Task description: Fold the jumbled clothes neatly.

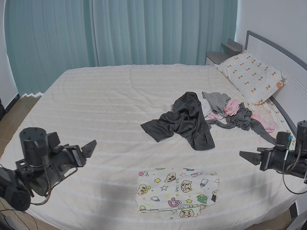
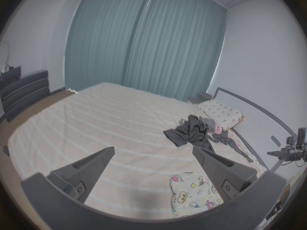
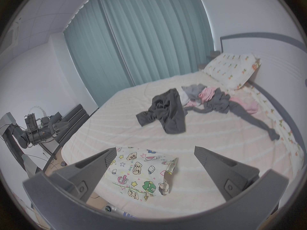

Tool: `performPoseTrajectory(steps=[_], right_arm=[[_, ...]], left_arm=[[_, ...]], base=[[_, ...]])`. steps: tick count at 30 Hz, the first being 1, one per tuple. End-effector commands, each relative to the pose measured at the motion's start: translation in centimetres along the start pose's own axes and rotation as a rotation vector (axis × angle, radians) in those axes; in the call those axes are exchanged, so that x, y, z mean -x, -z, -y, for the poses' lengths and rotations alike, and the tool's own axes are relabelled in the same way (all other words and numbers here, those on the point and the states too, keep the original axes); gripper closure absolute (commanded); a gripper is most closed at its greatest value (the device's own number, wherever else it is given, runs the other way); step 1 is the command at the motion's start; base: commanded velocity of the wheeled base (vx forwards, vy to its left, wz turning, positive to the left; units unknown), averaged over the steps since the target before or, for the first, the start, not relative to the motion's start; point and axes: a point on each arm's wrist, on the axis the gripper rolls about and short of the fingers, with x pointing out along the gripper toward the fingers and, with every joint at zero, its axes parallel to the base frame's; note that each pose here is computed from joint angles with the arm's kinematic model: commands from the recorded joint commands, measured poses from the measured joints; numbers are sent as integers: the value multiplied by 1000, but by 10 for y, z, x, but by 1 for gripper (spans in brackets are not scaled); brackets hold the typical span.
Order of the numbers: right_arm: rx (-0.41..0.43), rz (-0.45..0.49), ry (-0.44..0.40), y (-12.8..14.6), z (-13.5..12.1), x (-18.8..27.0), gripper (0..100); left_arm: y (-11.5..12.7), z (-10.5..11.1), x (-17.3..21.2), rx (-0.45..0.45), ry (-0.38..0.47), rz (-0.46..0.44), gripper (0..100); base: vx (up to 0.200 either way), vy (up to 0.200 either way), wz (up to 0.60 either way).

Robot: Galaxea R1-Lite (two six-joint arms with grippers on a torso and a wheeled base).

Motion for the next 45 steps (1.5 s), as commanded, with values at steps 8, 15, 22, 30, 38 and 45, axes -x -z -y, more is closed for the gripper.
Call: performPoseTrajectory(steps=[8,15,22,30,38,45], right_arm=[[263,372,230,41,-3,146,0],[318,402,262,72,-6,169,0],[326,383,276,113,-4,180,0],[316,364,295,126,-2,173,0],[313,363,285,137,5,156,0],[270,426,270,136,7,153,0]], left_arm=[[-32,-57,159,-30,-276,276,0],[-17,-71,193,-109,-470,354,0],[15,-80,220,-176,-535,349,0],[50,-87,228,-202,-576,341,0],[67,-89,226,-189,-611,369,0],[84,-94,208,-196,-591,321,0]], base=[[0,0,0],[0,0,0],[0,0,0],[0,0,0],[0,0,0],[0,0,0]])
